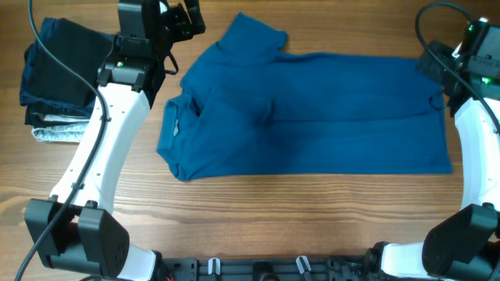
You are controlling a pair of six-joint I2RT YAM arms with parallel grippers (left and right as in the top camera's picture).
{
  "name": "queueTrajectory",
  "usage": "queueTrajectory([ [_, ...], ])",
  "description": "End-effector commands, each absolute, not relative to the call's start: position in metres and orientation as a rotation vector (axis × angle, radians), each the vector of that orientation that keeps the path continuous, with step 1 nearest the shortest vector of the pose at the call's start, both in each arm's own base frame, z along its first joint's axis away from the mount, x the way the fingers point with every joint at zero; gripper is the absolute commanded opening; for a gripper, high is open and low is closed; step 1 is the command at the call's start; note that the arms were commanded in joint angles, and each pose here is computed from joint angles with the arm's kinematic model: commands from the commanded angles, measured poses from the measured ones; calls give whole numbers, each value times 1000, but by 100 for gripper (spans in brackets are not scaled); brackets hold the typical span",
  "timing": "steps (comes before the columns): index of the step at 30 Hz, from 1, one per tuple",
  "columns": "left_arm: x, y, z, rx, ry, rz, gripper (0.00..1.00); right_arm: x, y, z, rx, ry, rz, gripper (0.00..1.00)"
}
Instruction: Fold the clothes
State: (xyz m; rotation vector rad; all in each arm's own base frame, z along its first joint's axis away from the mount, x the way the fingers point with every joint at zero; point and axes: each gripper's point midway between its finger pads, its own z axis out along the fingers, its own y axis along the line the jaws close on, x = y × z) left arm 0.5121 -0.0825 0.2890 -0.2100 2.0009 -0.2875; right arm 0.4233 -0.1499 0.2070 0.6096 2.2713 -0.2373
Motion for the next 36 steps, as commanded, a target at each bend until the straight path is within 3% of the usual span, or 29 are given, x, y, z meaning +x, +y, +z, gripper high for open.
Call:
queueTrajectory([
  [1, 524, -103, 248, -227, 2089, -421, 100, 428, -142, 212, 558, 2275, -171, 87],
  [3, 529, -124, 205, -171, 2192, -527, 100, 428, -149, 206, 580, 2311, -73, 80],
  [5, 536, -137, 190, -141, 2239, -593, 100, 425, -158, 196, 625, 2376, 19, 82],
  [7, 547, -145, 201, -94, 2266, -609, 100, 432, -178, 193, 657, 2455, 4, 88],
  [12, 595, -154, 255, 20, 2180, -569, 100, 477, -214, 198, 669, 2473, -12, 88],
  [18, 637, -168, 208, 79, 2133, -595, 100, 510, -226, 141, 523, 2529, -57, 91],
  [26, 653, -173, 144, 81, 2182, -615, 100, 531, -229, 136, 474, 2473, -67, 88],
  [30, 643, -196, 97, 143, 2251, -759, 100, 539, -228, 90, 443, 2537, -80, 88],
  [32, 639, -202, 89, 150, 2273, -775, 100, 545, -226, 52, 390, 2586, -81, 90],
  [36, 630, -208, 75, 154, 2326, -779, 100, 543, -217, 19, 381, 2645, -59, 91],
])
